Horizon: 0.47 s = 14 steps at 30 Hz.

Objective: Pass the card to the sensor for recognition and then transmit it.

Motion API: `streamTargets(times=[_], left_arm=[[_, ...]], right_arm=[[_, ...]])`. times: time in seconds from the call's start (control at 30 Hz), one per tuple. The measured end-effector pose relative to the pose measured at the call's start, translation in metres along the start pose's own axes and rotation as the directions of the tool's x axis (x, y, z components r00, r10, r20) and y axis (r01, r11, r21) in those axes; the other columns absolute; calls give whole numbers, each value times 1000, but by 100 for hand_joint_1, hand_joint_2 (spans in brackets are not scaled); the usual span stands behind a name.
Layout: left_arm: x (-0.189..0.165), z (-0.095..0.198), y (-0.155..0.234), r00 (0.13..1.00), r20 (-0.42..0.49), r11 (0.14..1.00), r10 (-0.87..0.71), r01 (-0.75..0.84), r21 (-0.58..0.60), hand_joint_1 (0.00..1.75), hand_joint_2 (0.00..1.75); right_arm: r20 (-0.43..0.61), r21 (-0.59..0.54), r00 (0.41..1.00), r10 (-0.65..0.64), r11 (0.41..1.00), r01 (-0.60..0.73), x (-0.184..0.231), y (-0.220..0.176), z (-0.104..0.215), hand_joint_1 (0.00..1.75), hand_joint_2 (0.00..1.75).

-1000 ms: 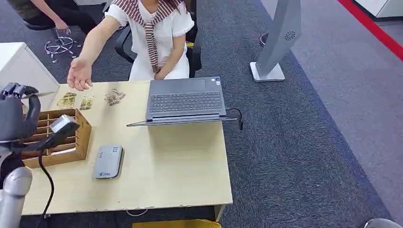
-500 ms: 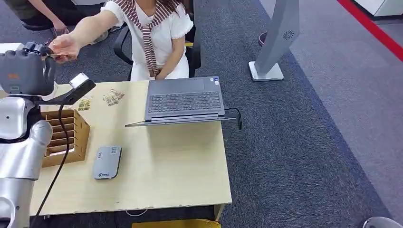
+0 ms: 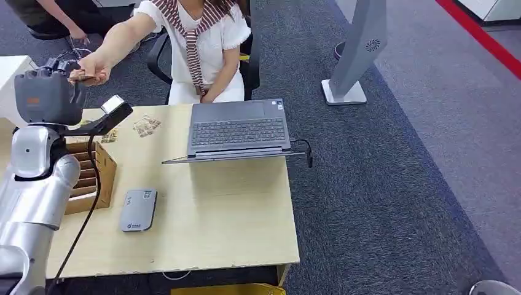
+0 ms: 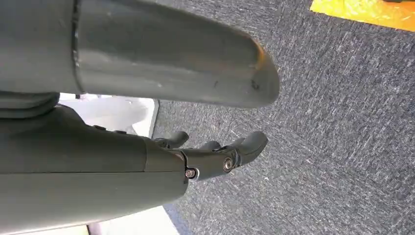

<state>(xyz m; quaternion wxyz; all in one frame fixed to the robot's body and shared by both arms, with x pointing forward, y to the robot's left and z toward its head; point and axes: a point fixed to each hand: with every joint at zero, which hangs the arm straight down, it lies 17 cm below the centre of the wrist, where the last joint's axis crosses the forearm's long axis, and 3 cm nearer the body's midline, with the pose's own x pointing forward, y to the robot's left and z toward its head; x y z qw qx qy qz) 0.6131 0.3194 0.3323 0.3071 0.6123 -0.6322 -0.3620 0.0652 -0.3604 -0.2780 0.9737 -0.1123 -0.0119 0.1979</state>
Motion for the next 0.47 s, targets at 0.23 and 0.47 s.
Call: streamTargets(times=[0.23, 0.47], left_arm=[[1, 7, -5, 1000, -5, 1000, 10, -10, 5, 0, 175], [-1, 68, -17, 976, -7, 976, 216, -216, 27, 0, 175]], right_arm=[[-3, 1, 1000, -7, 1000, 7, -1, 1, 0, 0, 0], [-28, 15, 999, -46, 999, 47, -11, 9, 0, 0, 0]])
